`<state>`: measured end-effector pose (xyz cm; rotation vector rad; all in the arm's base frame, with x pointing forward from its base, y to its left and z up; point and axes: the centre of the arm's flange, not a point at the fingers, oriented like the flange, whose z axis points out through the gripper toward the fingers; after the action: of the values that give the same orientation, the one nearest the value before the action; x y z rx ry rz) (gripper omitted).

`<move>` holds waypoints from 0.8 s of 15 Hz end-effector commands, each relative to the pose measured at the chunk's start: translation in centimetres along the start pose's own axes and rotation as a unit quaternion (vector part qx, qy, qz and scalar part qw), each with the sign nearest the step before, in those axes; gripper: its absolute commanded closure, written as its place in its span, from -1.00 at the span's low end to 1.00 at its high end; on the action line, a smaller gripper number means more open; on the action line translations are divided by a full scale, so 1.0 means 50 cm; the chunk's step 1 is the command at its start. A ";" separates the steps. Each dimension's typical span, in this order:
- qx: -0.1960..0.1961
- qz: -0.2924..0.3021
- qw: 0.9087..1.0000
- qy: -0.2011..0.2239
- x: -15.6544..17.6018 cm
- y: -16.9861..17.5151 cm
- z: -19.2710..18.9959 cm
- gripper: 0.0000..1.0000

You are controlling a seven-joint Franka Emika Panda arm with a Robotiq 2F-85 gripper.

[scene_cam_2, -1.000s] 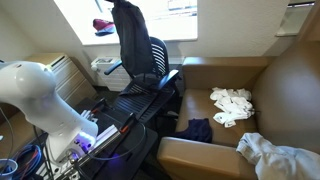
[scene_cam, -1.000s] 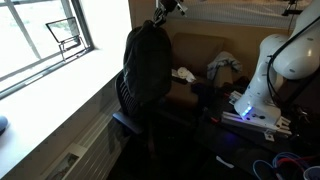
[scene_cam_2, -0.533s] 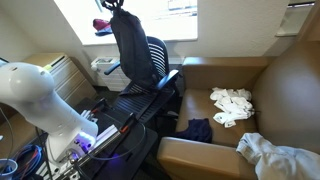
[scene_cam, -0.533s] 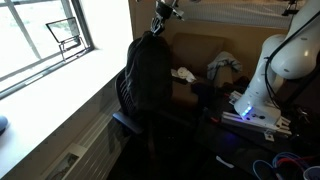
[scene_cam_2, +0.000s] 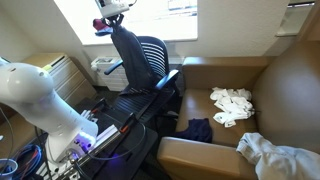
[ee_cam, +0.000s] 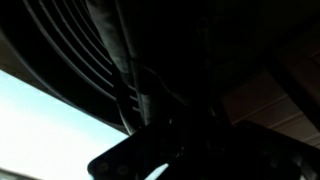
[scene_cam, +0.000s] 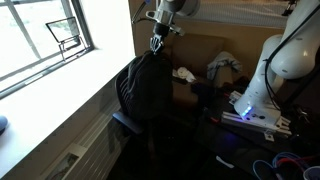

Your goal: Put the grey backpack on the black chair

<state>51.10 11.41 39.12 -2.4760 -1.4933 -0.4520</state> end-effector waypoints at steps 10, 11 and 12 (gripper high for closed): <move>0.043 -0.065 0.996 -0.042 -0.019 -0.006 0.151 0.97; 0.051 -0.068 0.995 -0.047 -0.026 0.001 0.180 0.97; 0.048 -0.064 0.995 -0.058 -0.034 0.007 0.203 0.97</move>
<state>51.18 13.24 31.71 -2.3586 -1.6607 -0.2896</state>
